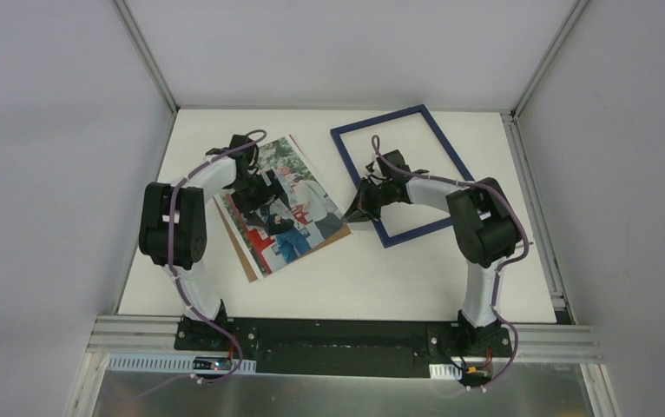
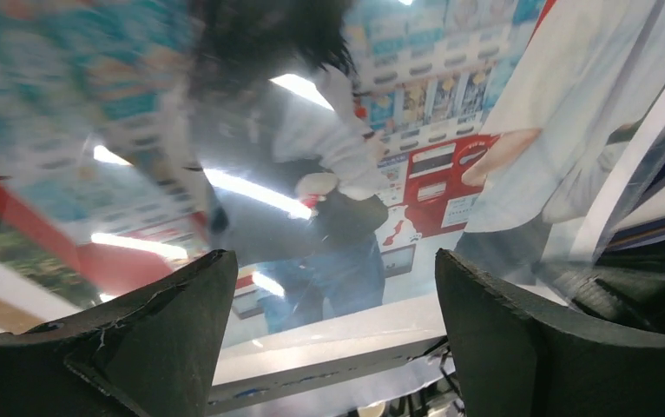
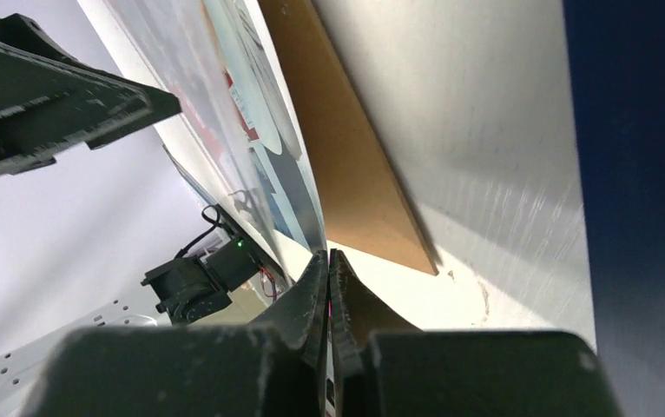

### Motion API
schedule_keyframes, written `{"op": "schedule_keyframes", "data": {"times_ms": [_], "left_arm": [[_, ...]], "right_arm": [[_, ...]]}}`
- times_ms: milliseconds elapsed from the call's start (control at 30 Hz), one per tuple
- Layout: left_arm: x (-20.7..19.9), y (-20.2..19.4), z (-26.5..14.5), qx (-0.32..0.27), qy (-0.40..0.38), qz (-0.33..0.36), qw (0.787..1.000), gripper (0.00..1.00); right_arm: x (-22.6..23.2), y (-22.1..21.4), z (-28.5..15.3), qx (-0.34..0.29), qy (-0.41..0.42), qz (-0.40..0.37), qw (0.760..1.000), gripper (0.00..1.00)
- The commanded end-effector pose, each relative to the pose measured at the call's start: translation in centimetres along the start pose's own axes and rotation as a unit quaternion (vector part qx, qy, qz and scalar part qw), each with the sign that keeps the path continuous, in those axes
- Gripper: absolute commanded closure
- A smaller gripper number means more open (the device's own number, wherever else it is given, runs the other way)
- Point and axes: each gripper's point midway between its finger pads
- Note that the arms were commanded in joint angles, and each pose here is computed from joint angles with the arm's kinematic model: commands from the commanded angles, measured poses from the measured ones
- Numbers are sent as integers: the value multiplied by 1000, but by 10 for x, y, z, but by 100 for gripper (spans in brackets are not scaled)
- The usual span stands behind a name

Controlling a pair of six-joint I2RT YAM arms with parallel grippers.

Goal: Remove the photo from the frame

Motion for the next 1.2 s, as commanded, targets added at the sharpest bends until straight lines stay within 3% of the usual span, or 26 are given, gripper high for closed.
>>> {"op": "schedule_keyframes", "data": {"times_ms": [0,567,900,1167], "left_arm": [[8,22,-31,-41,-26,-8,999,13],[41,49,-9,-19,-6,-52,998,13],[41,39,5,-1,-27,-91,995,14],[23,42,-4,-1,-60,-96,994,13]], "right_arm": [[18,1,-23,-31,-18,-27,999,100],[33,-8,-58,-79,-95,-86,989,100],[63,0,-116,-111,-139,-152,972,100],[81,-3,-164,-147,-126,-166,967,100]]}}
Point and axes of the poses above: each gripper's point midway between its finger pads, its own z axis out along the fingers, its own x axis along the line the jaws close on, y = z × x, and after that the axes turned 15 degrees about -z, right-handed
